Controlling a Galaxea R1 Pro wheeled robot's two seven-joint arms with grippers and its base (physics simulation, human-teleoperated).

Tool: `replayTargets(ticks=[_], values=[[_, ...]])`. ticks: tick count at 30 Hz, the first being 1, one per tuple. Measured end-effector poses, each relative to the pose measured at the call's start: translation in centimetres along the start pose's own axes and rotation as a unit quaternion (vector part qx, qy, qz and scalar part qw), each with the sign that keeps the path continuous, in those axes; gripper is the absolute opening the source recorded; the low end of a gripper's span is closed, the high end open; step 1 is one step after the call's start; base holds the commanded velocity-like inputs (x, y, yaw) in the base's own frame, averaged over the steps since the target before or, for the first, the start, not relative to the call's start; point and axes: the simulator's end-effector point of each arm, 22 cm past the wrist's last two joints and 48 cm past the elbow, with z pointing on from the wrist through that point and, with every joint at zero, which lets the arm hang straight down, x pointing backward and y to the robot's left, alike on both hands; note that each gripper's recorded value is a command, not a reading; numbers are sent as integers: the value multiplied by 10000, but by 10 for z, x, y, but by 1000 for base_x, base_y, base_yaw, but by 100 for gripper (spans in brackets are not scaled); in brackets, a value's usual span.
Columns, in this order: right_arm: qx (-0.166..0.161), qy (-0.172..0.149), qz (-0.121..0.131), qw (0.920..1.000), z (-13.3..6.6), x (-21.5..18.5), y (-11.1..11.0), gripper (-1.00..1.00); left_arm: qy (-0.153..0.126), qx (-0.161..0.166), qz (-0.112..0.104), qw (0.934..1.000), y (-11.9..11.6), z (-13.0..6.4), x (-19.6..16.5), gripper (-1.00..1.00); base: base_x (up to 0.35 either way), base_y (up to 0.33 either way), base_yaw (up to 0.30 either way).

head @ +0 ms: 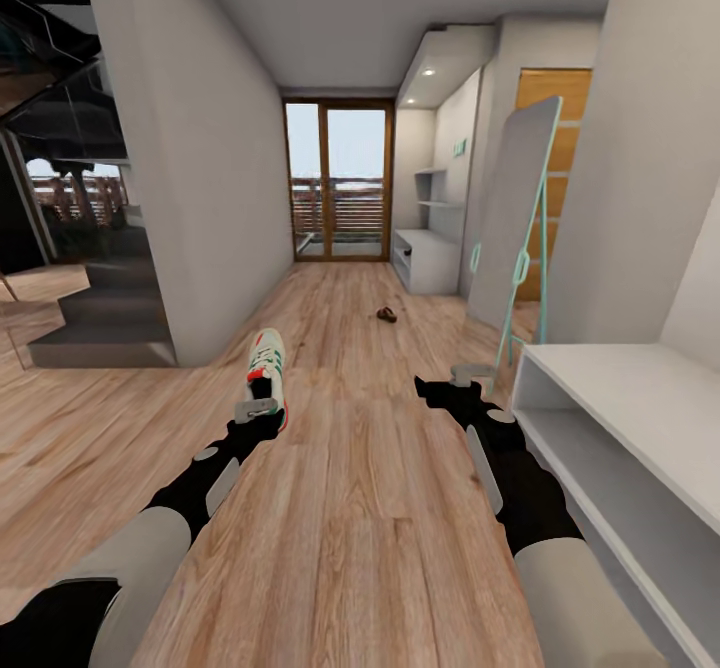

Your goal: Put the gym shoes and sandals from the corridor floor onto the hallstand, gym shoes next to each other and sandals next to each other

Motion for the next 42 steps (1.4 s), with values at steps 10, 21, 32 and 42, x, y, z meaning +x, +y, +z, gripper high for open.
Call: replayTargets(ticks=[10, 21, 32, 42], values=[[-1, -1, -9, 10000, 0, 0, 0, 100, 0, 0, 0, 10000, 0, 0, 0, -100, 349, -4, 0], [14, -26, 15, 10000, 0, -2, -1, 100, 2, 0, -1, 10000, 0, 0, 0, -100, 349, 0, 0], [0, -22, 46, 10000, 0, -2, -1, 100, 2, -1, 0, 10000, 0, 0, 0, -100, 349, 0, 0], [4, -9, 12, 10000, 0, -1, -1, 100, 3, 4, -3, 10000, -1, 0, 0, -100, 349, 0, 0]])
